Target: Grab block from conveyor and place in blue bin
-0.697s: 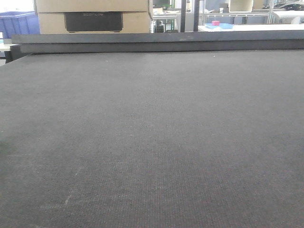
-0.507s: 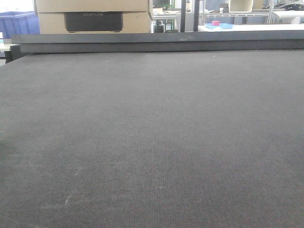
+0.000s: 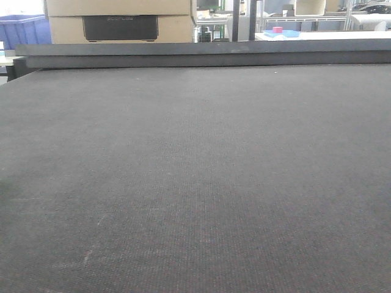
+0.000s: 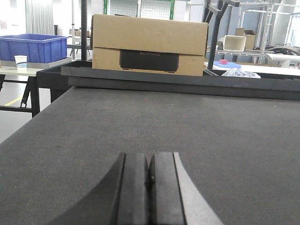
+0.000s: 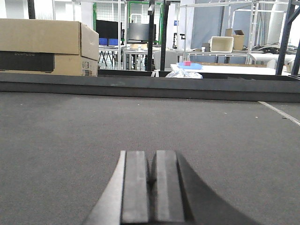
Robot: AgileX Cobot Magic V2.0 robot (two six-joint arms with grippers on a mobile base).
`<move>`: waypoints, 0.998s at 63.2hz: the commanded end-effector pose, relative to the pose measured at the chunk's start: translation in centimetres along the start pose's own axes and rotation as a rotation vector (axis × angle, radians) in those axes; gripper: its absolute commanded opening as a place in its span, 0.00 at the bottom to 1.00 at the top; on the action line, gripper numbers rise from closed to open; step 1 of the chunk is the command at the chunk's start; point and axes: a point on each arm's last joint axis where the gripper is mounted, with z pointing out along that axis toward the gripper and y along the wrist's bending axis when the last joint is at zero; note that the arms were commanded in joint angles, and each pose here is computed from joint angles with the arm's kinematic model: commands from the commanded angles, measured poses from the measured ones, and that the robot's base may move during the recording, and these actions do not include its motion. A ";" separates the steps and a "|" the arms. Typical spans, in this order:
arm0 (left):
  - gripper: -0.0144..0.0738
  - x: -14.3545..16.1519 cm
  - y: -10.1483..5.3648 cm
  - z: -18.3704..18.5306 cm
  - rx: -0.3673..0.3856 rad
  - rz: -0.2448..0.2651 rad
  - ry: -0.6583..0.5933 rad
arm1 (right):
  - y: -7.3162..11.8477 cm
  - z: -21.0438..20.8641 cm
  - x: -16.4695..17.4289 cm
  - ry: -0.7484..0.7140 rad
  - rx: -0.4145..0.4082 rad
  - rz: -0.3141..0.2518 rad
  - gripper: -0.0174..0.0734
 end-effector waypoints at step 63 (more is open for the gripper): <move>0.04 -9.3 -0.1 -1.5 0.001 -0.060 -0.464 | 0.0 -1.7 -11.3 -0.391 -0.016 0.123 0.01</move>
